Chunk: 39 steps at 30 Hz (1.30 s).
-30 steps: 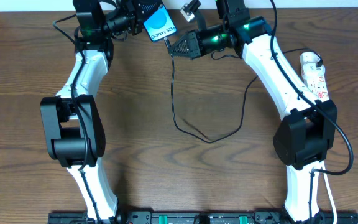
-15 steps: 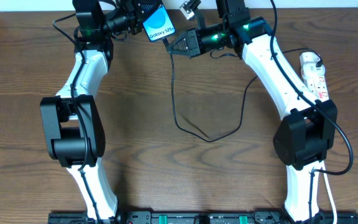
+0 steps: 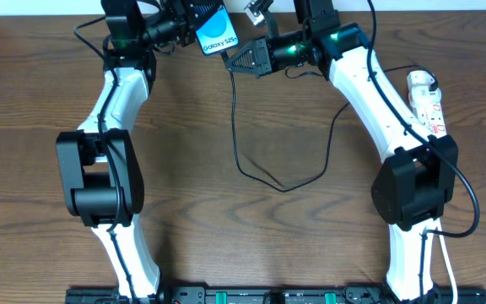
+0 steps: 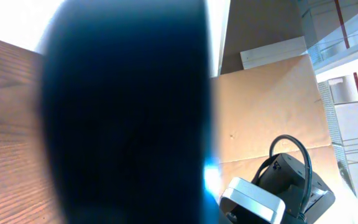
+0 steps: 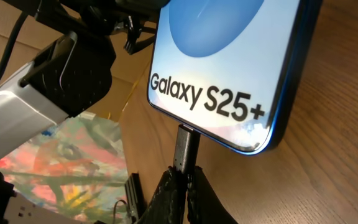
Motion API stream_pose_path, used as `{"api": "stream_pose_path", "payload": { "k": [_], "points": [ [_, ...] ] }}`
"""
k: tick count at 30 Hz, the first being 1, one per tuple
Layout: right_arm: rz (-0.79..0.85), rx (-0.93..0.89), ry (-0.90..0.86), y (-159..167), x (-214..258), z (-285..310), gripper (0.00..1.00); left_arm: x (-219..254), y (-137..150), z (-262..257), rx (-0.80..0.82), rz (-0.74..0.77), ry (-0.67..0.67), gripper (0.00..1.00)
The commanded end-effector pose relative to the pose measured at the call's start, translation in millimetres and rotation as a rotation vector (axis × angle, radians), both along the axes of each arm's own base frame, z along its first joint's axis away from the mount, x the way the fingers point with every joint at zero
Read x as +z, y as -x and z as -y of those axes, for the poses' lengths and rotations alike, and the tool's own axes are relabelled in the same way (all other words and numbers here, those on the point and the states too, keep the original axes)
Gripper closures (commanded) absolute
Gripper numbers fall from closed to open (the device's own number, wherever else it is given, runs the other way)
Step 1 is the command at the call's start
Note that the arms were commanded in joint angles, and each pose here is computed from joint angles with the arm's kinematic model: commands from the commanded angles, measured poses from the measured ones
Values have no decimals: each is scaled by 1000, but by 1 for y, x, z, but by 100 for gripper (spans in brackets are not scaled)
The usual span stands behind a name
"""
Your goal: Plug charger to phone and switch on socket
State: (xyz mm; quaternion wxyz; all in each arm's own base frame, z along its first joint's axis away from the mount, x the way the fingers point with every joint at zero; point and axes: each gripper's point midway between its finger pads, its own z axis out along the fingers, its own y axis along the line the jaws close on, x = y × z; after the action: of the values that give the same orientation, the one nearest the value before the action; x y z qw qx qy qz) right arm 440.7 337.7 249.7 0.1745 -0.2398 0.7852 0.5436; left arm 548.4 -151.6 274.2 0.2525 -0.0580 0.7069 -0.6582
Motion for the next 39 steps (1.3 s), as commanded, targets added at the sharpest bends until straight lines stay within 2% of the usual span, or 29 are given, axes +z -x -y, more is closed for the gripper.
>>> {"api": "stream_pose_path", "payload": {
  "k": [1,18,20,29,33,39],
  "points": [
    [107,-50,-10,-16,24,8,99,9,40,47,-228,39,-6,92],
    [80,-48,14,-13,16,12,98,9,39,45,-224,32,-4,93],
    [66,-38,31,-8,11,14,95,9,39,44,-220,32,-4,93],
    [12,-32,79,-2,-3,31,67,9,33,30,-189,36,-6,93],
    [-15,-80,88,-13,-6,54,64,6,34,25,-199,64,-22,93],
    [-39,-160,108,-31,-12,98,62,-21,42,26,-227,14,-59,93]
  ]
}}
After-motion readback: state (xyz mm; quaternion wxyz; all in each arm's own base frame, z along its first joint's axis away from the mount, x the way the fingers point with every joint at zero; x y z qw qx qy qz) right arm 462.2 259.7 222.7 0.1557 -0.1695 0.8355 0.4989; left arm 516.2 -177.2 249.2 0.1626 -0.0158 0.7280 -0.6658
